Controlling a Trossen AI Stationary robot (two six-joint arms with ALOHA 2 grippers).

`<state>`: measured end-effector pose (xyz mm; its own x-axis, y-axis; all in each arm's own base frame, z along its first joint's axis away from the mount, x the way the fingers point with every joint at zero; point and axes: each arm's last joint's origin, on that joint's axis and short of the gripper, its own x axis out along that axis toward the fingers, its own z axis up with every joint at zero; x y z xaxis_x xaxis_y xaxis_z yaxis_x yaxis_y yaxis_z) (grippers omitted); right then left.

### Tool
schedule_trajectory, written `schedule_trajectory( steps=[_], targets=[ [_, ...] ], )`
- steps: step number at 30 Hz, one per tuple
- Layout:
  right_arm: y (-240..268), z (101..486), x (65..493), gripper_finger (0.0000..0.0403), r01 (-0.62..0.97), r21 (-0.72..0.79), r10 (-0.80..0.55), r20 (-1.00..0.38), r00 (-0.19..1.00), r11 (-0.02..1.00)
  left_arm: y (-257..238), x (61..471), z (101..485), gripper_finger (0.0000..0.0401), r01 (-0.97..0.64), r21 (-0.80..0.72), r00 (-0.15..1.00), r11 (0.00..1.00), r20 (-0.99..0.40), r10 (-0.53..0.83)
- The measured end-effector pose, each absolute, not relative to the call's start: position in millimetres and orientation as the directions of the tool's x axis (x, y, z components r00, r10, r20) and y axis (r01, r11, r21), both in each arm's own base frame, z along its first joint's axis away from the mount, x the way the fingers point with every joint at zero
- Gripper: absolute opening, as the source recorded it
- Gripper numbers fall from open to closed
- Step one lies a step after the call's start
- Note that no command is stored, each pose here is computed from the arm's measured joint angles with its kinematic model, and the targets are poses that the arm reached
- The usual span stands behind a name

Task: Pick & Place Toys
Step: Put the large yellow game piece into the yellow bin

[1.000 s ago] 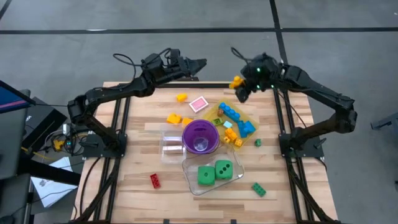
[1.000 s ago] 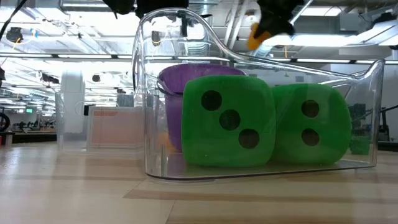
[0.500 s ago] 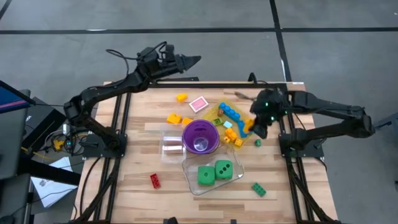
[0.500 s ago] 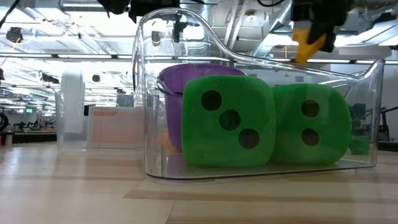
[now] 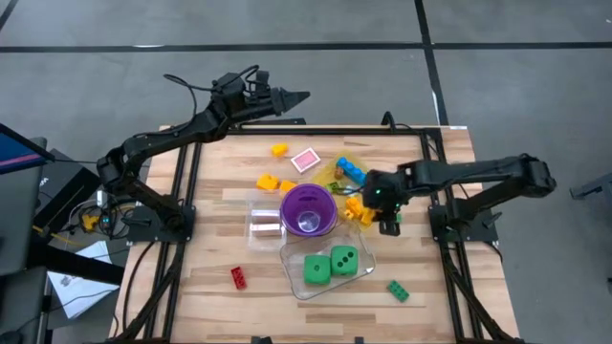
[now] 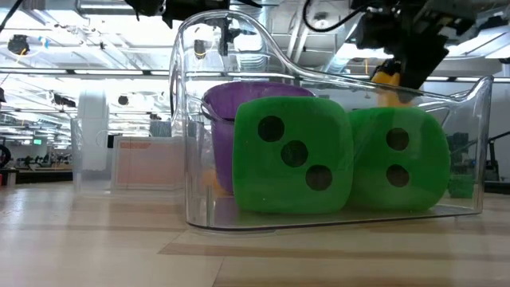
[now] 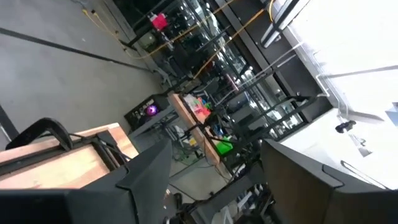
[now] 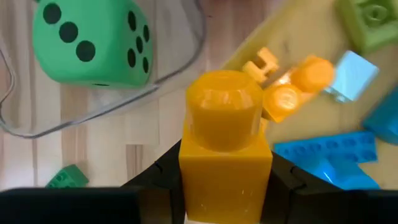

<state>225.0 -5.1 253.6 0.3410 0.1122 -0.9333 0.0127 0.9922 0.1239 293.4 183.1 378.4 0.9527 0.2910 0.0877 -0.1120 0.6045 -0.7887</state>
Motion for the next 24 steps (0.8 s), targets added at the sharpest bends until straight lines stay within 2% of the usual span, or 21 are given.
schedule_trajectory(
  steps=[8,24],
  targets=[
    [-5.9,239.0,239.1,0.0123,-0.023,0.061,0.065,-0.949,0.307,0.998,180.6,294.8,377.8,0.0231,-0.101,-0.789,0.961,0.606,0.081,0.265],
    [-9.8,230.7,248.5,0.0123,-0.030,0.079,0.084,-0.947,0.310,0.996,180.5,294.8,377.0,0.0226,-0.102,-0.791,0.963,0.604,0.074,0.259]
  ],
)
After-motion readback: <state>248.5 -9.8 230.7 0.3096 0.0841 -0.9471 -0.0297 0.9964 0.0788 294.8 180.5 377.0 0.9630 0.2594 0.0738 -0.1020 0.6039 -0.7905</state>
